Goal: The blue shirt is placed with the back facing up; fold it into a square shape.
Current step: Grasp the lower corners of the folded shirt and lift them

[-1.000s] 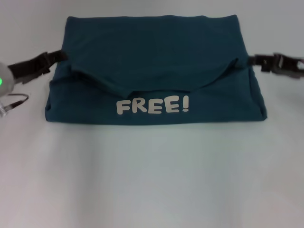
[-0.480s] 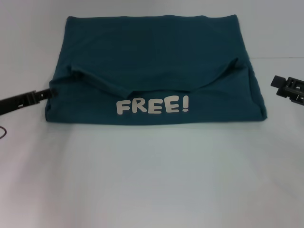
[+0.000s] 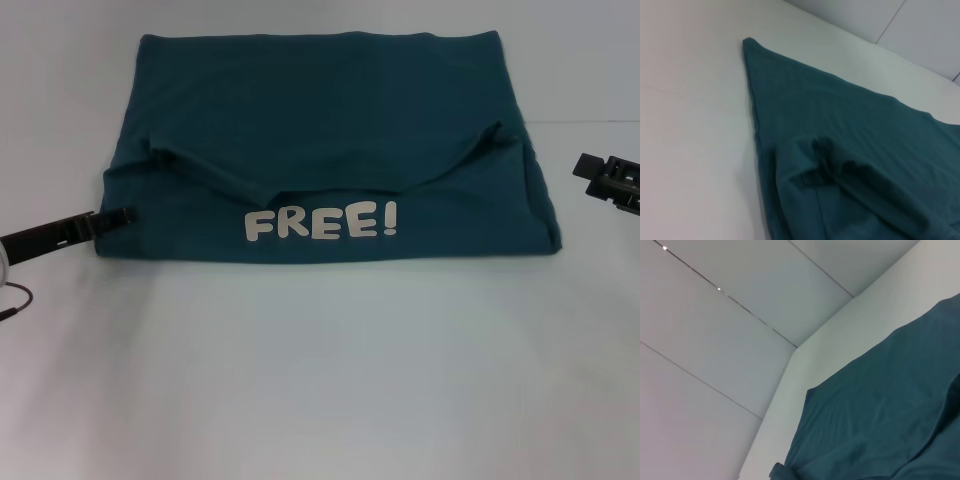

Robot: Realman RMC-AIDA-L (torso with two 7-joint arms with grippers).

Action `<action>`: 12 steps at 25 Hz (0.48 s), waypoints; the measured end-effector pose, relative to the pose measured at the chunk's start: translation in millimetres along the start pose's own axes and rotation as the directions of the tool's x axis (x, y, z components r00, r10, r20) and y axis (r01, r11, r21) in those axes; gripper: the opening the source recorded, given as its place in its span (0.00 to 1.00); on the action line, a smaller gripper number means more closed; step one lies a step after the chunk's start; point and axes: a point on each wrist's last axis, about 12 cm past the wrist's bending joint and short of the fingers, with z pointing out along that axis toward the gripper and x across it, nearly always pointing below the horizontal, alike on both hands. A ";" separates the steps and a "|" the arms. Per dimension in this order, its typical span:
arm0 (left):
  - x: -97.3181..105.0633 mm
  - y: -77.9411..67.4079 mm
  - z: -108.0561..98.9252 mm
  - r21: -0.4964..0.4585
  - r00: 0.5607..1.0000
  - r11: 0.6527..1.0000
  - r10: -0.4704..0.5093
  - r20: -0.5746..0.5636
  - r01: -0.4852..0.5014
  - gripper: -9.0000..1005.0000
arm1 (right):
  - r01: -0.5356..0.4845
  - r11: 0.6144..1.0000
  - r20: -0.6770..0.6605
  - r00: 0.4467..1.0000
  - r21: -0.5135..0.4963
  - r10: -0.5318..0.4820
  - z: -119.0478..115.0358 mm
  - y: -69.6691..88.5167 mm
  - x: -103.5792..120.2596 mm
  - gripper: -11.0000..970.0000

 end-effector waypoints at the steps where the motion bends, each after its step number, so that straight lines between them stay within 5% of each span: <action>1: 1.1 -0.6 1.1 0.001 1.000 1.000 -0.003 -0.003 0.003 0.76 | -0.001 1.000 0.001 1.000 0.001 0.001 -0.1 -0.2 0.0 0.71; 12: 4.7 -2.8 10.4 -0.028 1.000 1.000 0.003 -0.018 -0.004 0.75 | -0.013 1.000 0.004 1.000 0.021 0.012 -3.8 -4.7 3.5 0.71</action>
